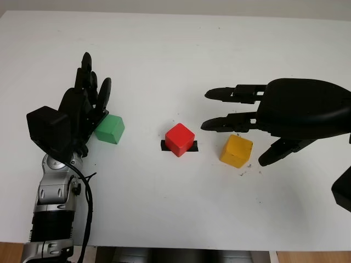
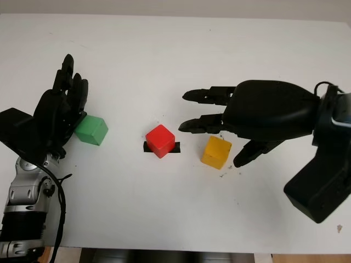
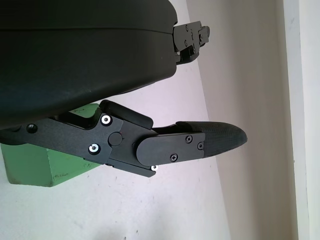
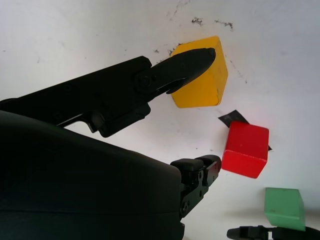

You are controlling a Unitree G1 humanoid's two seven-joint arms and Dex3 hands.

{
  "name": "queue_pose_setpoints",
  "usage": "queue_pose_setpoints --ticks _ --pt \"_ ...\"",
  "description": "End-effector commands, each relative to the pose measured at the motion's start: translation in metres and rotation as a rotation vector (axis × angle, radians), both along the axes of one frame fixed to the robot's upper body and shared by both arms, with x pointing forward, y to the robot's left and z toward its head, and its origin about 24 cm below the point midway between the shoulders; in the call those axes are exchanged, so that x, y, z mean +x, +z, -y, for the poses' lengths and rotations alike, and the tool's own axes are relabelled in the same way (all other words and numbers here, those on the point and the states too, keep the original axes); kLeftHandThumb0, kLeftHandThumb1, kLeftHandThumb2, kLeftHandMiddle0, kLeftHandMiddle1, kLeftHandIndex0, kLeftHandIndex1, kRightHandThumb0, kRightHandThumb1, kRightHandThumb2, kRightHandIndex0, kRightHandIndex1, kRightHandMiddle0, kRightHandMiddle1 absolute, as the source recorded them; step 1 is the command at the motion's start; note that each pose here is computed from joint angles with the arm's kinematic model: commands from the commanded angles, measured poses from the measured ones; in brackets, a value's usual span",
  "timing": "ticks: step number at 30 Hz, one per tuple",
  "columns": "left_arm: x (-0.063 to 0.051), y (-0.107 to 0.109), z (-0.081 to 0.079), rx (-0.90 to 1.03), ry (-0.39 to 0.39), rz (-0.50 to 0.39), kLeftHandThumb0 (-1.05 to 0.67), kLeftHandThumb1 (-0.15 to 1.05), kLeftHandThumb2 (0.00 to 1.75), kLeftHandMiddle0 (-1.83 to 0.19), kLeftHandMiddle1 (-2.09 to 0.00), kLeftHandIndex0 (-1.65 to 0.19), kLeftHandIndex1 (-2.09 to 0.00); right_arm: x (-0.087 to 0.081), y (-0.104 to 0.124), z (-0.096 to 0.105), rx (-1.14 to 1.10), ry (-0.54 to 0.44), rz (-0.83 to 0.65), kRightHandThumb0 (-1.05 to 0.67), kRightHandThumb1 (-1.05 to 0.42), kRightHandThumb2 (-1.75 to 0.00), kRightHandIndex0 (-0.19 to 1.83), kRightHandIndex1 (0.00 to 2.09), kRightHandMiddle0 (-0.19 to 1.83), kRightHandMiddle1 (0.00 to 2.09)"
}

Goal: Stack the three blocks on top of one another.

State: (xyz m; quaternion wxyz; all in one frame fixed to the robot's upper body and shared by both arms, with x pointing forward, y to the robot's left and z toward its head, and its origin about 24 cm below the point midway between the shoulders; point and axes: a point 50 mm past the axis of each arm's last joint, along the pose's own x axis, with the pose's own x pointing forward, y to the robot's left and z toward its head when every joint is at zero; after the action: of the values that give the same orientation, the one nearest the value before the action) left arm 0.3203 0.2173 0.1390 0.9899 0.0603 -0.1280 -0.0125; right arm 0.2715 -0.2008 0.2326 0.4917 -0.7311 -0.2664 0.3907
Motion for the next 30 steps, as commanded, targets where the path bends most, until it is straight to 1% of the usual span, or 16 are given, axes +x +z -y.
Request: queue_pose_setpoints --ticks 1,8,19,26,30 --pt "-0.001 0.003 -0.005 0.013 0.006 0.010 -0.72 1.05 0.50 0.19 -0.04 0.19 -0.05 0.001 -0.002 -0.002 -0.001 0.018 0.008 -0.56 -0.94 -0.05 0.00 0.06 0.34 0.11" --pt "-0.001 0.004 -0.006 0.009 0.006 0.003 -0.72 1.05 0.50 0.19 -0.04 0.19 -0.05 0.001 -0.009 -0.005 -0.046 0.032 0.007 -0.59 -0.93 -0.05 0.02 0.06 0.39 0.13" --pt "0.000 0.006 -0.008 0.015 -0.001 0.005 -0.71 1.05 0.51 0.19 -0.04 0.19 -0.05 0.005 -0.016 -0.002 -0.061 0.015 -0.014 -0.59 -0.90 -0.05 0.06 0.07 0.45 0.14" --pt "-0.001 0.006 -0.008 0.014 -0.003 0.007 -0.70 1.05 0.51 0.19 -0.04 0.19 -0.05 0.012 -0.022 0.001 -0.083 -0.014 -0.019 -0.58 -0.90 -0.05 0.08 0.07 0.48 0.15" --pt "-0.001 0.006 -0.008 0.016 -0.002 0.008 -0.70 1.05 0.51 0.19 -0.04 0.19 -0.05 0.017 -0.025 0.004 -0.061 -0.015 0.003 -0.54 -0.91 -0.06 0.12 0.08 0.54 0.19"
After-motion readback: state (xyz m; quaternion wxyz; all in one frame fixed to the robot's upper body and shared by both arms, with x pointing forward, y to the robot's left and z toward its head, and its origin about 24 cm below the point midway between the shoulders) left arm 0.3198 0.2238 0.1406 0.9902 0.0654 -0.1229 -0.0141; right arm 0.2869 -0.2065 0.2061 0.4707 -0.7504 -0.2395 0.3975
